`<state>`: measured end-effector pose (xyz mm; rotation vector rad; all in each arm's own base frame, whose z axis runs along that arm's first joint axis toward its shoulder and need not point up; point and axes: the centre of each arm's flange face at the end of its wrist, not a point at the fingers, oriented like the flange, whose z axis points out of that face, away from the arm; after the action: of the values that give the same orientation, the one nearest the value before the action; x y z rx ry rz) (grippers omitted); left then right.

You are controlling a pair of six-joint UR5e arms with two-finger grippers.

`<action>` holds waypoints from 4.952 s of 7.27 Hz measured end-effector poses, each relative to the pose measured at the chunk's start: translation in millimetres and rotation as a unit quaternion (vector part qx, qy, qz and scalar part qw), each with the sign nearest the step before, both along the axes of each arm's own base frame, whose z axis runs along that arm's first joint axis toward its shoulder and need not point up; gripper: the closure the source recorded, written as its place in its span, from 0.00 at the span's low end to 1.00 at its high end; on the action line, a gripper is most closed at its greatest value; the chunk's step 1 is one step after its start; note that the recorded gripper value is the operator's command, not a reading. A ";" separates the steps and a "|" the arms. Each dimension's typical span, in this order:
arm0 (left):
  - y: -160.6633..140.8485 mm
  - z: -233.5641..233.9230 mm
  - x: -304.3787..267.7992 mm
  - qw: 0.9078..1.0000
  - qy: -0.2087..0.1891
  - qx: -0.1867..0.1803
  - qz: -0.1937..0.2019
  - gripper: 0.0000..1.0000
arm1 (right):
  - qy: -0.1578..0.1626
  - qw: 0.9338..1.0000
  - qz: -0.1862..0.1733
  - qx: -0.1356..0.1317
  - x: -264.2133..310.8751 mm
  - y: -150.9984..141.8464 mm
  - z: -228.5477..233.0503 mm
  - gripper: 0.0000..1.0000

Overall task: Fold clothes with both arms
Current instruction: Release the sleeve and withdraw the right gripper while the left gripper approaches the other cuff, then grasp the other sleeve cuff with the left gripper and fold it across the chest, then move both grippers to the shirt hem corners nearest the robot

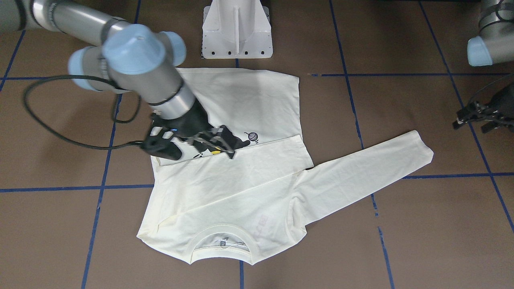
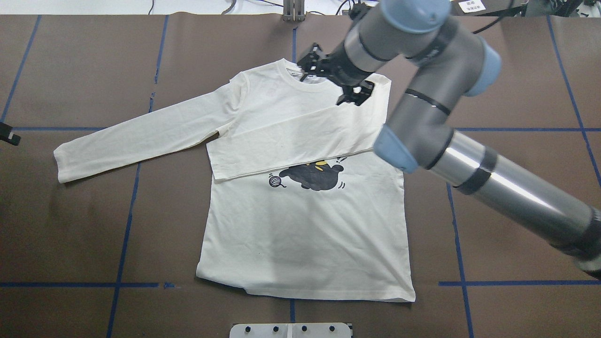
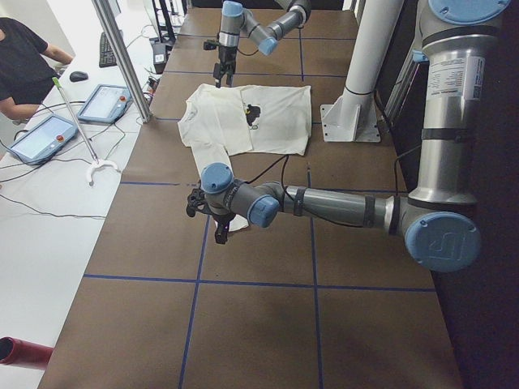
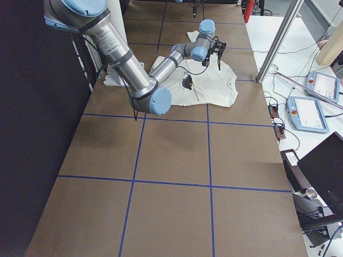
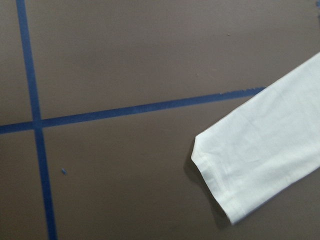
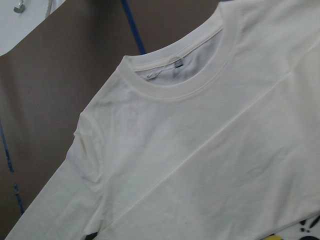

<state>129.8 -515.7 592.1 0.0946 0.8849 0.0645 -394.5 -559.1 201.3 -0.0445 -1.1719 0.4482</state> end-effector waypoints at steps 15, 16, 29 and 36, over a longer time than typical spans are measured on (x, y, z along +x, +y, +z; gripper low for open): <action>2.0 -287.7 160.0 0.994 0.103 0.013 -0.013 1.00 | 0.033 0.998 -0.046 0.040 225.8 35.6 180.1 0.00; 20.7 -350.8 233.9 0.992 0.118 -0.002 -0.034 1.00 | 0.041 0.997 -0.046 0.051 243.9 36.6 194.8 0.00; 61.1 -445.4 315.7 0.981 0.166 0.034 -0.095 0.24 | 0.090 0.996 -0.008 0.023 64.5 160.1 147.4 0.05; 64.2 -385.3 261.6 0.987 0.130 0.014 -0.094 0.21 | 0.182 0.982 0.053 -0.008 -75.2 397.0 149.0 0.19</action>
<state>391.4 -451.6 206.7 0.2168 1.1321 -0.1134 -469.7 -162.1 350.3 0.0833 -0.8119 0.5341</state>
